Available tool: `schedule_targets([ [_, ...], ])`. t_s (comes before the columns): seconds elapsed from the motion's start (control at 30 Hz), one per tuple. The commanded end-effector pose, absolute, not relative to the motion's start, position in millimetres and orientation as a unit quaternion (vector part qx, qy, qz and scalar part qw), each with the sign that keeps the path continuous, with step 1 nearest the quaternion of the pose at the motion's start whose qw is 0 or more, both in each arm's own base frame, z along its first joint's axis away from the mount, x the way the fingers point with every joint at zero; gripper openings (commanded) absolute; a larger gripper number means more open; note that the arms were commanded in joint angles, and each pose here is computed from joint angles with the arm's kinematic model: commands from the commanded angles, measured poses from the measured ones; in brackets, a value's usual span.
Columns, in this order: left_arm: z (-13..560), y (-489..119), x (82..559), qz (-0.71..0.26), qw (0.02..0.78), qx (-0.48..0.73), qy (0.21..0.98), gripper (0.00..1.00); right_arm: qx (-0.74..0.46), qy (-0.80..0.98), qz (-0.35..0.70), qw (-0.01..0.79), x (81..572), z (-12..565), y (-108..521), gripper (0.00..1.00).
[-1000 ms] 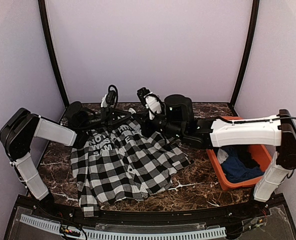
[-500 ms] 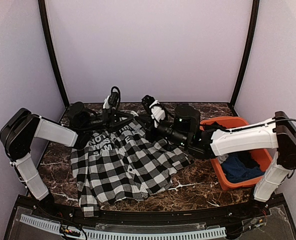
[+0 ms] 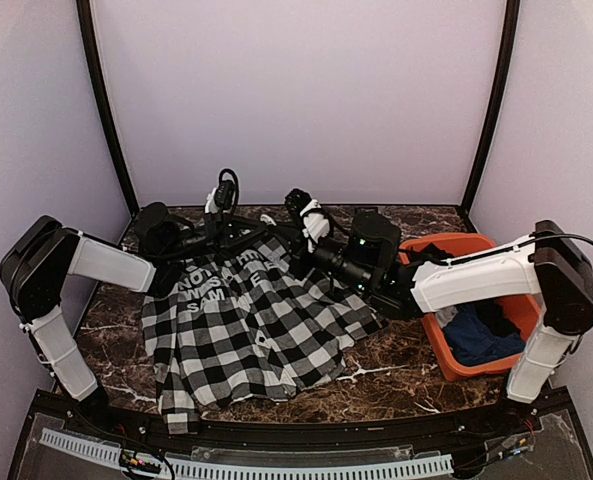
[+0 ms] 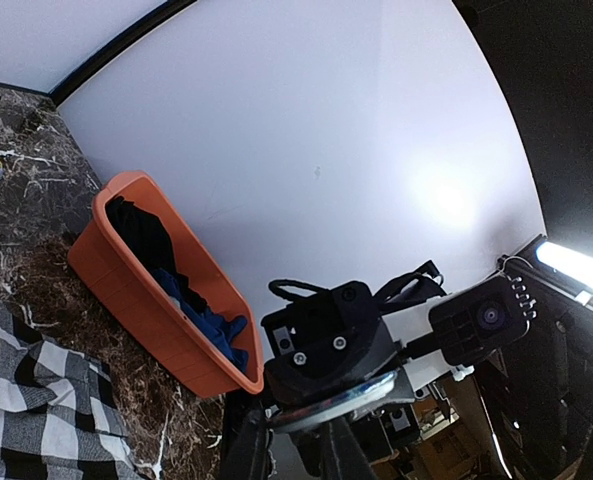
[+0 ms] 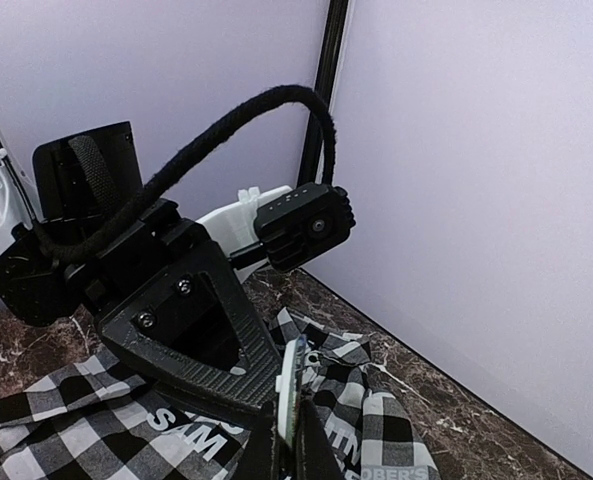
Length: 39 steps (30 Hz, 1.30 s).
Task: Pin the brooch onto the clothing
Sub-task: Open the brooch.
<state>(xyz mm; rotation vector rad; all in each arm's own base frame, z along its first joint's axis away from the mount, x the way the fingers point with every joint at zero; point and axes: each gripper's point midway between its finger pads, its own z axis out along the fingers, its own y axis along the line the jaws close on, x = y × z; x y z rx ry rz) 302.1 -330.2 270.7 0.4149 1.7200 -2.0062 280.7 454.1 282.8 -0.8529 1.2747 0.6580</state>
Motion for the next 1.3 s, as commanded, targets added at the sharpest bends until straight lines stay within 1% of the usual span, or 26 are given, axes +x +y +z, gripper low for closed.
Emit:
schedule_targets([
  [0.0,316,-341,224,-0.753,0.243,0.328,0.516,0.02,-0.421,0.565,0.312,0.638,268,257,477,0.0],
  [0.07,317,-341,224,-0.754,0.241,0.327,0.516,0.01,-0.422,0.567,0.299,0.642,270,254,476,0.0],
  [0.3,319,-342,218,-0.754,0.239,0.335,0.512,0.01,-0.41,0.582,0.268,0.649,278,242,464,0.0],
  [0.4,319,-343,216,-0.751,0.247,0.343,0.507,0.01,-0.424,0.585,0.315,0.615,267,245,475,0.0],
  [0.53,319,-342,223,-0.744,0.281,0.326,0.51,0.01,-0.435,0.586,0.397,0.556,248,257,494,0.0],
  [0.63,308,-344,230,-0.723,0.297,0.321,0.535,0.01,-0.4,0.61,0.436,0.527,247,266,497,0.0],
  [0.67,311,-343,231,-0.717,0.306,0.319,0.539,0.01,-0.388,0.62,0.444,0.518,248,266,497,0.0],
  [0.73,299,-344,237,-0.694,0.309,0.31,0.572,0.01,-0.361,0.643,0.458,0.497,250,268,497,0.0],
  [0.77,297,-343,239,-0.68,0.327,0.321,0.572,0.01,-0.351,0.648,0.465,0.491,250,270,496,0.0],
  [0.8,294,-343,241,-0.672,0.324,0.313,0.588,0.02,-0.343,0.651,0.473,0.485,249,271,496,0.0],
  [0.93,299,-340,237,-0.665,0.338,0.33,0.579,0.03,-0.324,0.661,0.469,0.488,253,277,489,0.0],
  [0.97,299,-339,237,-0.673,0.33,0.32,0.58,0.04,-0.32,0.665,0.459,0.495,256,277,485,0.0],
  [1.0,309,-334,238,-0.679,0.348,0.327,0.558,0.05,-0.317,0.668,0.45,0.501,259,276,481,0.0],
  [1.03,310,-331,238,-0.691,0.334,0.312,0.56,0.08,-0.31,0.671,0.441,0.509,264,277,476,0.0],
  [1.07,317,-326,238,-0.698,0.349,0.319,0.537,0.1,-0.305,0.675,0.433,0.513,266,275,470,0.0],
  [1.13,324,-321,239,-0.723,0.329,0.303,0.526,0.17,-0.299,0.681,0.42,0.519,271,272,463,0.0],
  [1.27,324,-318,245,-0.74,0.321,0.292,0.515,0.24,-0.288,0.689,0.409,0.524,276,271,450,0.0],
])
